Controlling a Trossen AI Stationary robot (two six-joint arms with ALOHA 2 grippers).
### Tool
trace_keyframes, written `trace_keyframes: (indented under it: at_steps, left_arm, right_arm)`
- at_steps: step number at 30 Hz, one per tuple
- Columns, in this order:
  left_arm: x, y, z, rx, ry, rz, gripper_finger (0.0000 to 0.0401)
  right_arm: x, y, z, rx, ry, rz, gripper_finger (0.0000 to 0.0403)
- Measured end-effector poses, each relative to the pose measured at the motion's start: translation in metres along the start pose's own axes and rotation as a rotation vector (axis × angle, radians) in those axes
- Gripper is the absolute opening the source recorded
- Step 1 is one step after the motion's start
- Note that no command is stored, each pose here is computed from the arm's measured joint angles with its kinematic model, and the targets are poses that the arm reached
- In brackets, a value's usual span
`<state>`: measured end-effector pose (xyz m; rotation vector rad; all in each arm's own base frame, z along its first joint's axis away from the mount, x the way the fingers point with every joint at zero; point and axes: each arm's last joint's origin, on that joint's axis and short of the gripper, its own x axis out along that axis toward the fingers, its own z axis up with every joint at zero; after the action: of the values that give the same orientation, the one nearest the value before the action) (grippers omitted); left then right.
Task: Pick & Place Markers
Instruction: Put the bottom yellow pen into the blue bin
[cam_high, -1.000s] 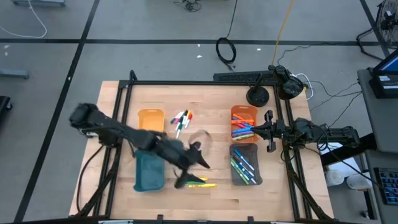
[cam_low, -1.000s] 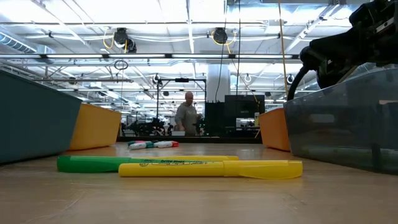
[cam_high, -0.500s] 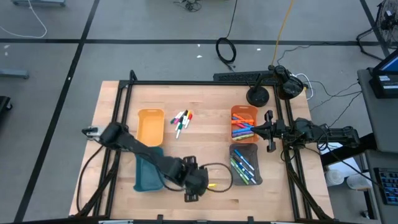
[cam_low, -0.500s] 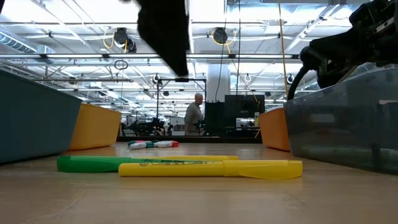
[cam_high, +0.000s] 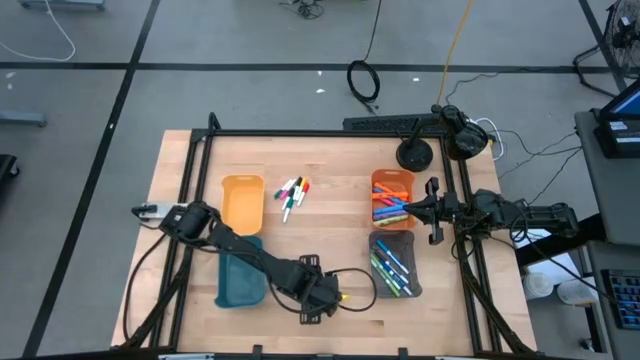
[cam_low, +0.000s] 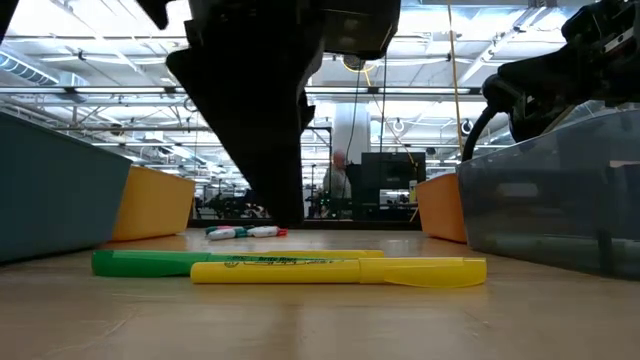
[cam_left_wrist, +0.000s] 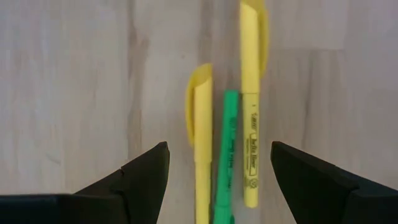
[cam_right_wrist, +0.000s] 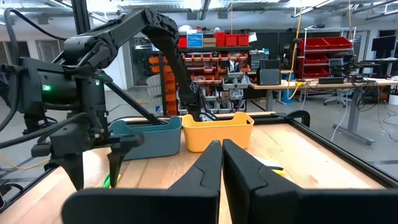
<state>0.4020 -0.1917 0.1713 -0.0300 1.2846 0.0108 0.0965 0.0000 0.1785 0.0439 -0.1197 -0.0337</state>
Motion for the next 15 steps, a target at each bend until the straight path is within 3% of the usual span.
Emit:
trace_keyframes:
  at_steps: [10,15]
  left_arm:
    - [-0.001,-0.010,0.000,0.180,-0.020,-0.089,0.0282]
    - [0.002,-0.017,0.001,0.209,-0.078,-0.143,0.0282]
  right_arm:
    - [0.000,0.000,0.000,0.000,0.000,0.000,0.0004]
    - [0.000,0.000,0.000,0.000,0.000,0.000,0.0004]
